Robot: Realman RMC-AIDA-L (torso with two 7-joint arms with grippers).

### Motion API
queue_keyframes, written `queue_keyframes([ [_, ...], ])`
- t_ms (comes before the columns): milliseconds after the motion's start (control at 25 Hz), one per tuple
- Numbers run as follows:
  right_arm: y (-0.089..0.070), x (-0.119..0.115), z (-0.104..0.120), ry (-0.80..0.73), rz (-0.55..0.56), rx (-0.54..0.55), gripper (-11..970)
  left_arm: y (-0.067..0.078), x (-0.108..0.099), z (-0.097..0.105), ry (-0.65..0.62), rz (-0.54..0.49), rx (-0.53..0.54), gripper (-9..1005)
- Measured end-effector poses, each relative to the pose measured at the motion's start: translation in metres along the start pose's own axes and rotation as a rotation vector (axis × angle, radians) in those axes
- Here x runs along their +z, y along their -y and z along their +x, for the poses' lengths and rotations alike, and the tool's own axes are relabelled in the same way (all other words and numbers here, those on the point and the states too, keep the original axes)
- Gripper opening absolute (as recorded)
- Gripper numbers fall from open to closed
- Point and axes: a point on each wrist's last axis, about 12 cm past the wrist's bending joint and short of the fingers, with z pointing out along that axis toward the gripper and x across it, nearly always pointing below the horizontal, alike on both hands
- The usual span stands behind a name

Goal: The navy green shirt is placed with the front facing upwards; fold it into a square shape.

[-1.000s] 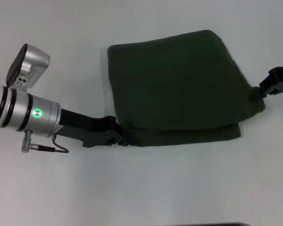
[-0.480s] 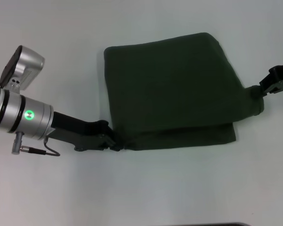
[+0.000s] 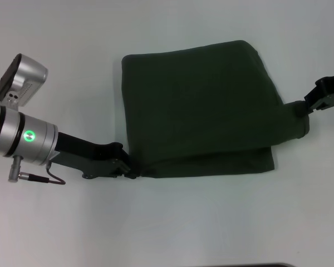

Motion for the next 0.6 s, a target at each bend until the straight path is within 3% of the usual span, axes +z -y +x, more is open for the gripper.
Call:
queue_keyframes([
  [360,0.002,-0.003,-0.001,0.017,-0.006,0.013,33,-0.005,-0.01,0.001,0.012,0.012,-0.008,141],
  [560,0.006,-0.008,0.001,0.033,-0.016,0.029,70,-0.014,-0.032,0.001,0.069,0.025,-0.032,161],
  [600,0.006,-0.009,0.002,0.028,-0.019,0.032,82,-0.015,-0.038,0.0,0.085,0.023,-0.035,227],
])
